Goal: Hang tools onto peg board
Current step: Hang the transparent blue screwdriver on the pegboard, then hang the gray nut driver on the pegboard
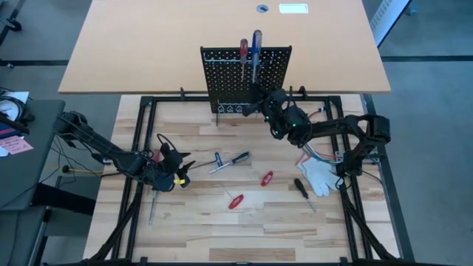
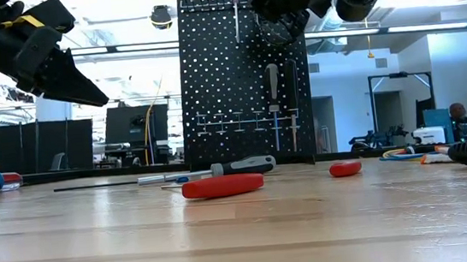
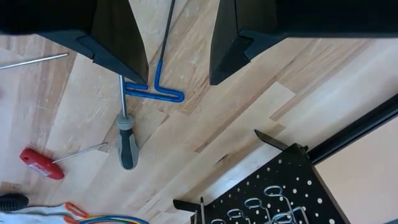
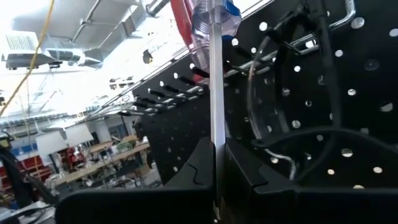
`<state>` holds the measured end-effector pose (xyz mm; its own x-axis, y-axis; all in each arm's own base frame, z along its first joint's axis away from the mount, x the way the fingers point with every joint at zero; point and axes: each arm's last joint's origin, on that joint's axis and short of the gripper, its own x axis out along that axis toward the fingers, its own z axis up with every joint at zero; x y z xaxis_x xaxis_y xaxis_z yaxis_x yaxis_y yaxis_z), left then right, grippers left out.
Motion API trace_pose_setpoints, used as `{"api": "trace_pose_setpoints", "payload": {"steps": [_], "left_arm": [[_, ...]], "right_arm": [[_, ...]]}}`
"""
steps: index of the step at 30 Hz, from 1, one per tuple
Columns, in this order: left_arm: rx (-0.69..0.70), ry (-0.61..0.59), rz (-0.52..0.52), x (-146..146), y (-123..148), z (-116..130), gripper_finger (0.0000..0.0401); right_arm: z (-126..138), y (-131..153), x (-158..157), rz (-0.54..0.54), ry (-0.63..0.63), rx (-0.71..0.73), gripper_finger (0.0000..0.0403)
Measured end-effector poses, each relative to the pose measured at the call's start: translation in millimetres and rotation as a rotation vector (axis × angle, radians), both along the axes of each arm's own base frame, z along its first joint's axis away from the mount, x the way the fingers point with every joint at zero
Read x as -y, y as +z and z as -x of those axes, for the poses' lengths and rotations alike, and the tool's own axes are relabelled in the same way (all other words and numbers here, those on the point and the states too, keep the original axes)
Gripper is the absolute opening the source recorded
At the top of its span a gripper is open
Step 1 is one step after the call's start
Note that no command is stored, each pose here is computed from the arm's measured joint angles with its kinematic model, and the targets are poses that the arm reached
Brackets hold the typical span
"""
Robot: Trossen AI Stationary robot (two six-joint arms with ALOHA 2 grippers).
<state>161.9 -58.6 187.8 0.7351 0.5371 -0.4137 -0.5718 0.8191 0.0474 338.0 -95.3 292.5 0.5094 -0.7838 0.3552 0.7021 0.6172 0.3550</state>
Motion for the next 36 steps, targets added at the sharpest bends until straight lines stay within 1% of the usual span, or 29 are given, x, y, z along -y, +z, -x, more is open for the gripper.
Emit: {"api": "trace_pose_setpoints", "payload": {"steps": [11, 18, 23, 25, 29, 32, 36], "left_arm": [[0.0, -0.001, 0.002, 0, 0, 0, 0.0166], [0.0, -0.001, 0.003, 0, 0, 0, 0.0166], [0.0, -0.001, 0.003, 0, 0, 0, 0.0166], [0.0, -0.001, 0.003, 0, 0, 0, 0.0166], [0.0, -0.001, 0.003, 0, 0, 0, 0.0166], [0.0, -0.001, 0.003, 0, 0, 0, 0.0166], [-0.002, -0.004, 0.005, 0, 0, 0, 0.0166]], "right_arm": [[0, -8, 15, -0.059, -0.017, -0.046, 0.0017], [0, -10, 18, -0.068, -0.018, -0.058, 0.0041], [0, -11, 18, -0.06, -0.027, -0.101, 0.0045], [-1, -13, 18, -0.054, -0.033, -0.144, 0.0053], [-4, -22, 16, -0.068, -0.027, -0.24, 0.0087], [-5, -25, 15, -0.077, -0.023, -0.278, 0.0126], [-8, -33, 9, -0.088, -0.006, -0.38, 0.0181]]}}
